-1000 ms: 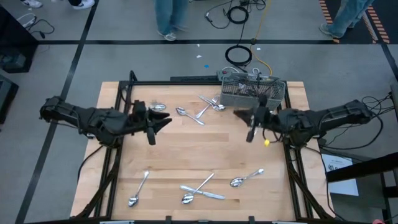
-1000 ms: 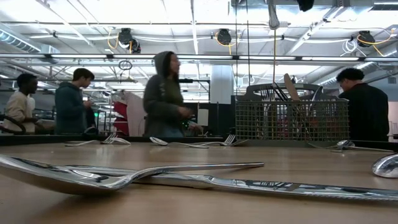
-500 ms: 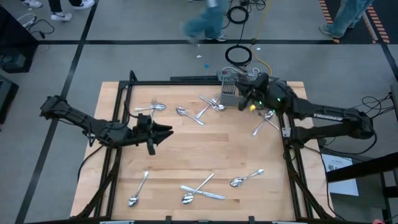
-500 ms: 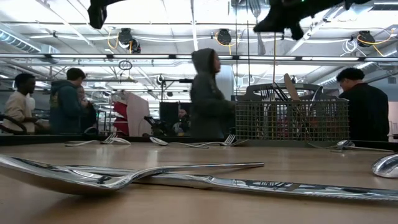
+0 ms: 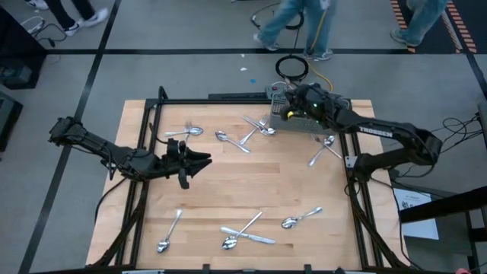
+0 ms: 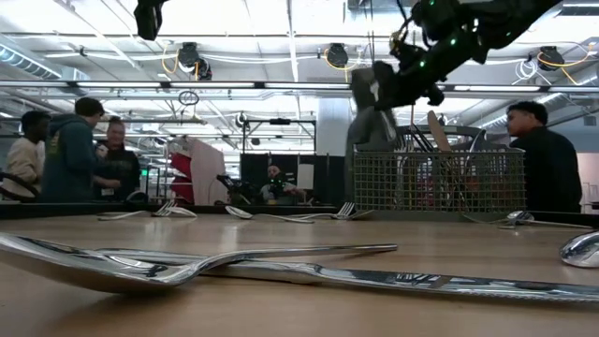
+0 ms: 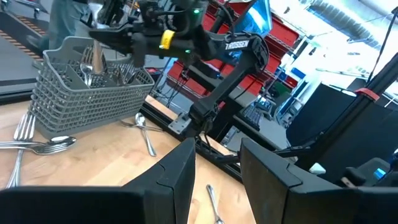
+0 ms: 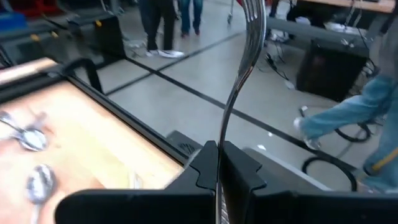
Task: Sort silverware
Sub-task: Put the silver fork into the gray utensil holder
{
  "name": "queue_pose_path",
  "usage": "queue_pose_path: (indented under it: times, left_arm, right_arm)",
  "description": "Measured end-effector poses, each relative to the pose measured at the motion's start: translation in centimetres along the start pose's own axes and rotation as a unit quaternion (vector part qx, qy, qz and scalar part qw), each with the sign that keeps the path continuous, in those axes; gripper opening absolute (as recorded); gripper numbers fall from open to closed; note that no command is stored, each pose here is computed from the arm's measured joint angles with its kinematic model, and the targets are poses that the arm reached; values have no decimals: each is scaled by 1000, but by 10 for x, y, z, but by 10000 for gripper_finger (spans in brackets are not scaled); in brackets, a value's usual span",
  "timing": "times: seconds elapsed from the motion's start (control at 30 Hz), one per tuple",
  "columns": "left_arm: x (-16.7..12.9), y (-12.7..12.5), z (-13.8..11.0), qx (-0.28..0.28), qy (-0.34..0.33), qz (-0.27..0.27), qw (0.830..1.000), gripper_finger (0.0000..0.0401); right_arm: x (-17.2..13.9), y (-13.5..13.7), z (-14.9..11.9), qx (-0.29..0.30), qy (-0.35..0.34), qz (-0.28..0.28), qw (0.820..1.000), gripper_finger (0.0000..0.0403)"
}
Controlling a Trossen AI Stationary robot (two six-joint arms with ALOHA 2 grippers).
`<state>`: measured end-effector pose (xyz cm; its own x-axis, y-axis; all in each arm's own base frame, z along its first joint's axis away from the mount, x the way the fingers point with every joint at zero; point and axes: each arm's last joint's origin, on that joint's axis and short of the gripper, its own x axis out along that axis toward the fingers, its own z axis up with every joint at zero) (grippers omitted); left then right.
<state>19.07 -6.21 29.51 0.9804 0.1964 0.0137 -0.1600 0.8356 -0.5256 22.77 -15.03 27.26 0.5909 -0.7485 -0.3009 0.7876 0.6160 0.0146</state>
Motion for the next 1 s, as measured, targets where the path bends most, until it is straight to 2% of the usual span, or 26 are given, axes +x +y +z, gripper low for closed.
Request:
queue_pose_path:
  times: [0.43, 0.67, 1.0]
  left_arm:
    - [0, 0, 0, 1, 5, -6, 1000, 132]
    - [0, 0, -1, 2, 5, -5, 1000, 132]
    - [0, 0, -1, 2, 5, -5, 1000, 132]
  right_arm:
    - [25, -13, -20, 5, 57, -40, 998, 0]
    - [26, -14, -22, 10, 64, -42, 997, 1]
    - [25, -15, -29, 16, 100, -47, 994, 23]
